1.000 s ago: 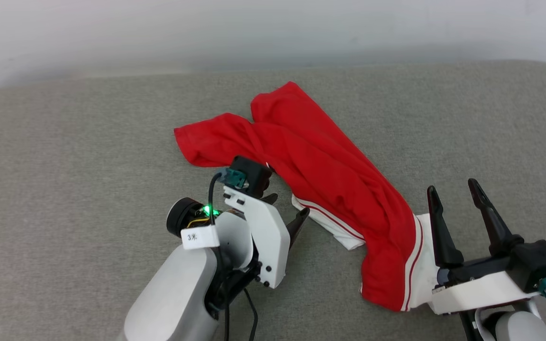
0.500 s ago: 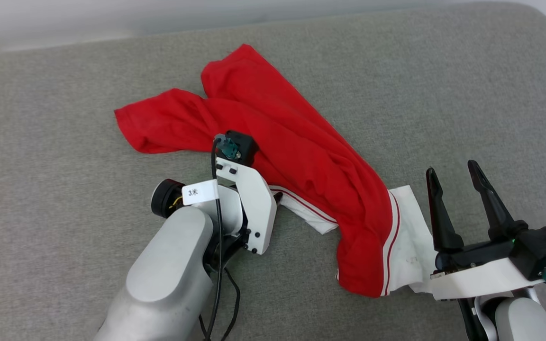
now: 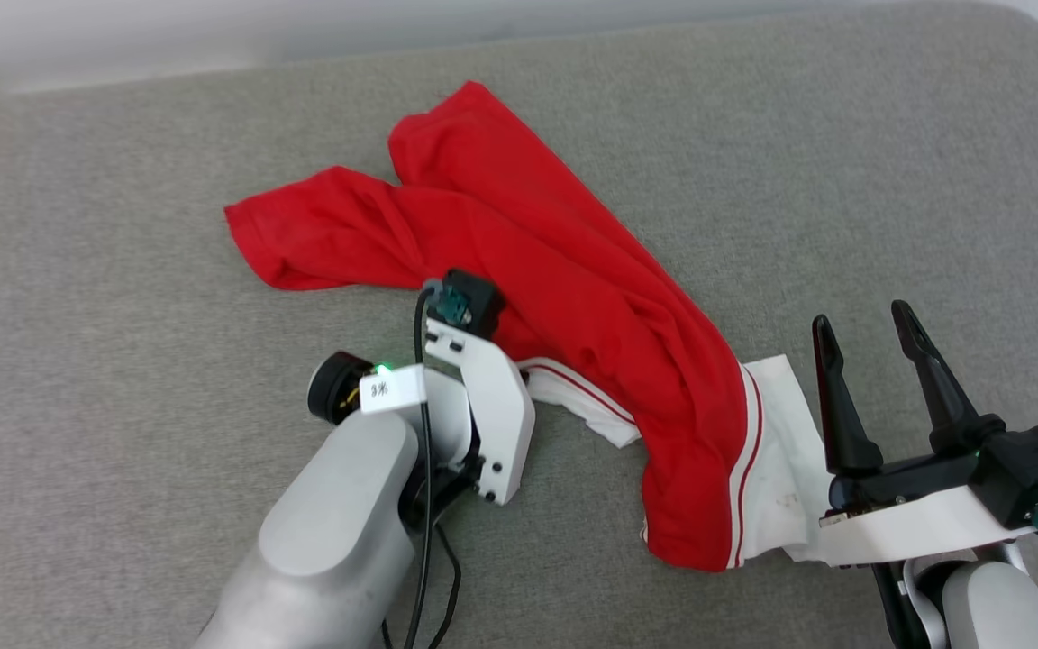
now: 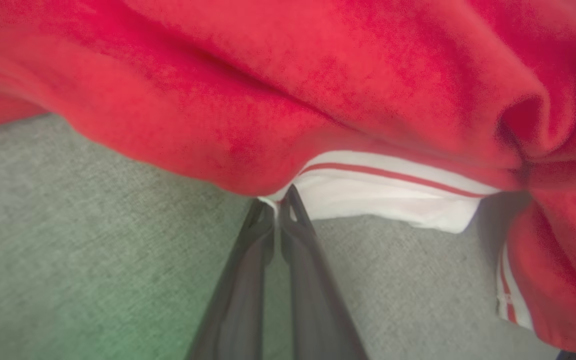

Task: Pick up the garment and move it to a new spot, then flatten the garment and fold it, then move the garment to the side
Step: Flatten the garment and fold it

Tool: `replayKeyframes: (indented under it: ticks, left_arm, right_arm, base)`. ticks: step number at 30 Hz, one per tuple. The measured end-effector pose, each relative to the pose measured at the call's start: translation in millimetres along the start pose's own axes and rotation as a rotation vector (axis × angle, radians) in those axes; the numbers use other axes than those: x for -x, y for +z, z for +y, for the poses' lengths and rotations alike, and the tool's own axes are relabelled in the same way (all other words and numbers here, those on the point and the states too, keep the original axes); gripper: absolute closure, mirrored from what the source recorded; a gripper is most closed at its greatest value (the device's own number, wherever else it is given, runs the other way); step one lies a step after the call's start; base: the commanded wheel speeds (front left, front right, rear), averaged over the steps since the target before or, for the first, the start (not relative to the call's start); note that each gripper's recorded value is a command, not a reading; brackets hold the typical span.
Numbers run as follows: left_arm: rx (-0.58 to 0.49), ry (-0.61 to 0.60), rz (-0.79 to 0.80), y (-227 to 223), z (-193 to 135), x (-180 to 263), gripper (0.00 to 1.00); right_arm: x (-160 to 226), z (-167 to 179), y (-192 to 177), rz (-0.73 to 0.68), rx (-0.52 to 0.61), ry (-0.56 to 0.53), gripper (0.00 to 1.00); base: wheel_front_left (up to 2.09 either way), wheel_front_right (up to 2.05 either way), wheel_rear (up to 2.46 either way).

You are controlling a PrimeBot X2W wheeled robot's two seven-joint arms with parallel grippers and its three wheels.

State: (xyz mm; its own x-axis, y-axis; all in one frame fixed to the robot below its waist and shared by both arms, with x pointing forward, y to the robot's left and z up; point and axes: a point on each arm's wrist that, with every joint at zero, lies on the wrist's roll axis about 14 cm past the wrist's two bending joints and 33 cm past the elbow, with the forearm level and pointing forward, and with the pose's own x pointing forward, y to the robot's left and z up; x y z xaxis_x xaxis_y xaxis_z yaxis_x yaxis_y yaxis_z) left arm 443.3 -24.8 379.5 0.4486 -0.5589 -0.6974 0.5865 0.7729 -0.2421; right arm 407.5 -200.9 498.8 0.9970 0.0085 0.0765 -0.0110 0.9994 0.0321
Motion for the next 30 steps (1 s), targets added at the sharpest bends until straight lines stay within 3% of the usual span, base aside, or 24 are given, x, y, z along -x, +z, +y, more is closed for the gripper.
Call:
replayKeyframes:
  ticks: [7,12,19,24,30]
  left_arm:
    - [0.011,0.061,-0.092,-4.0,14.5,38.1,1.0]
    - [0.008,0.156,-0.183,3.9,41.6,87.8,1.0]
    - [0.01,0.303,-0.192,-5.7,81.2,163.0,1.0]
    - [0.066,0.365,-0.109,-30.5,103.2,188.4,1.0]
    - [0.129,0.379,0.07,-79.8,111.9,181.7,1.0]
  right_arm:
    - [4.9,10.2,14.9,-0.039,-0.003,0.028,0.0]
    - [6.4,24.9,25.7,-0.071,-0.018,0.069,0.0]
    - [2.7,43.0,32.9,-0.095,-0.044,0.119,0.0]
    - [2.3,44.4,30.6,-0.089,-0.062,0.122,0.0]
    - [2.8,40.4,26.6,-0.077,-0.064,0.11,0.0]
  base:
    - [0.0,0.0,0.0]
    - [0.0,0.0,0.0]
    - [0.0,0.0,0.0]
    - [0.0,0.0,0.0]
    - [0.0,0.0,0.0]
